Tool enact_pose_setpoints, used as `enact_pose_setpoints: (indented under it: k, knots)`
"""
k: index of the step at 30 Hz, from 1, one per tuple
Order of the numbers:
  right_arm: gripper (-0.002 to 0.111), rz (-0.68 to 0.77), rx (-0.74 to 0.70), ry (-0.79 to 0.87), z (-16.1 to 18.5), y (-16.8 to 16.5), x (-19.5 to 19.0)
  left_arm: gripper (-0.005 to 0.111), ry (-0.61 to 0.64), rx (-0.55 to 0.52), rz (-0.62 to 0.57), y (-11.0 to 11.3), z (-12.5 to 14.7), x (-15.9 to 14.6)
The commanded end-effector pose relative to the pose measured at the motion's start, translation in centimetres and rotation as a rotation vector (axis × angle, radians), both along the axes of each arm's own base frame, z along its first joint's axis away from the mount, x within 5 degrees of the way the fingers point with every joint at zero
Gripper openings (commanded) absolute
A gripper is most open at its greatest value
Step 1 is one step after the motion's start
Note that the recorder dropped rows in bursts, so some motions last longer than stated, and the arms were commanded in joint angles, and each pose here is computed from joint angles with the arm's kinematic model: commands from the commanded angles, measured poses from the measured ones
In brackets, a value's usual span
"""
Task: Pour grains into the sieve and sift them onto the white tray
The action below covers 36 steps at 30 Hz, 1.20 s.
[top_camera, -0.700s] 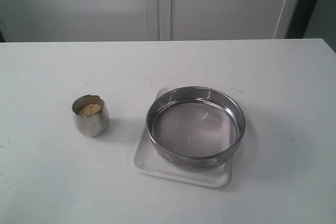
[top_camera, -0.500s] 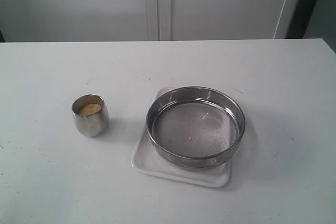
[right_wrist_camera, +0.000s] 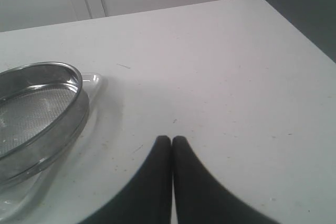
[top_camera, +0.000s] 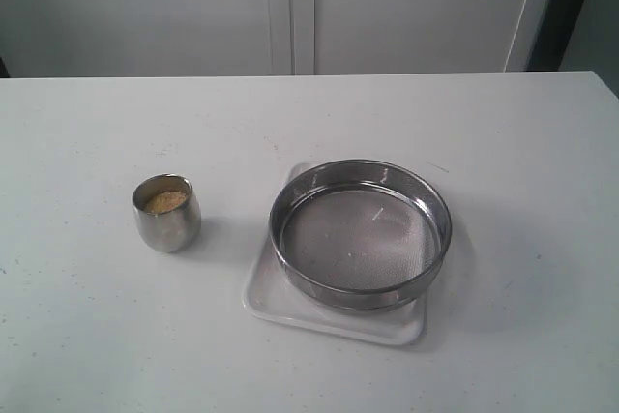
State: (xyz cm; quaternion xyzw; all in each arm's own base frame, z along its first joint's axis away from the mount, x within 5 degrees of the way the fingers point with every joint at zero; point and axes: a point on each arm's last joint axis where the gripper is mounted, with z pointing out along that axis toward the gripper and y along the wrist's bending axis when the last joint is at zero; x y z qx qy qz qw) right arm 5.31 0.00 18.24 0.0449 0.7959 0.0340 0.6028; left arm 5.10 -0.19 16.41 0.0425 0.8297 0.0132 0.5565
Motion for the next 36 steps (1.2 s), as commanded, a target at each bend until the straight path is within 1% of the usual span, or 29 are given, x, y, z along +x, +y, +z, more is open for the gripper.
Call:
enact_pose_setpoints:
  k: [1, 4, 6, 7, 8, 9, 10, 11, 13, 18, 24, 30, 36]
  knots:
    - [0.0, 0.0, 0.004, -0.012, -0.1, 0.0, 0.0, 0.0, -0.007, -0.01, 0.003, 0.0, 0.0, 0.0]
    - [0.0, 0.0, 0.004, -0.012, -0.1, 0.0, 0.0, 0.0, -0.019, -0.01, 0.004, 0.0, 0.1, 0.0]
    - [0.0, 0.0, 0.004, -0.012, -0.1, 0.0, 0.0, 0.0, -0.079, -0.011, 0.005, 0.0, 0.7, 0.2]
    - [0.0, 0.0, 0.004, -0.012, -0.1, 0.0, 0.0, 0.0, -0.149, -0.012, 0.008, 0.0, 1.3, 0.4]
    - [0.0, 0.0, 0.004, -0.012, -0.1, 0.0, 0.0, 0.0, -0.177, -0.012, 0.008, 0.0, 1.5, 0.4]
    - [0.0, 0.0, 0.004, -0.012, -0.1, 0.0, 0.0, 0.0, -0.239, -0.013, 0.01, 0.1, 2.1, 0.5]
    - [0.0, 0.0, 0.004, -0.012, -0.1, 0.0, 0.0, 0.0, -0.253, -0.013, 0.011, 0.1, 2.2, 0.6]
    - [0.0, 0.0, 0.004, -0.012, -0.1, 0.0, 0.0, 0.0, -0.303, -0.014, 0.012, 0.1, 2.7, 0.6]
    - [0.0, 0.0, 0.004, -0.012, -0.1, 0.0, 0.0, 0.0, -0.327, -0.014, 0.013, 0.1, 2.9, 0.6]
    - [0.0, 0.0, 0.004, -0.012, -0.1, 0.0, 0.0, 0.0, -0.331, -0.014, 0.013, 0.1, 2.9, 0.6]
    - [0.0, 0.0, 0.004, -0.012, -0.1, 0.0, 0.0, 0.0, -0.368, -0.015, 0.014, 0.1, 3.2, 0.7]
    - [0.0, 0.0, 0.004, -0.012, -0.1, 0.0, 0.0, 0.0, -0.448, -0.016, 0.017, 0.1, 4.0, 0.6]
    - [0.0, 0.0, 0.004, -0.012, -0.1, 0.0, 0.0, 0.0, -0.566, -0.018, 0.02, 0.2, 5.0, 0.5]
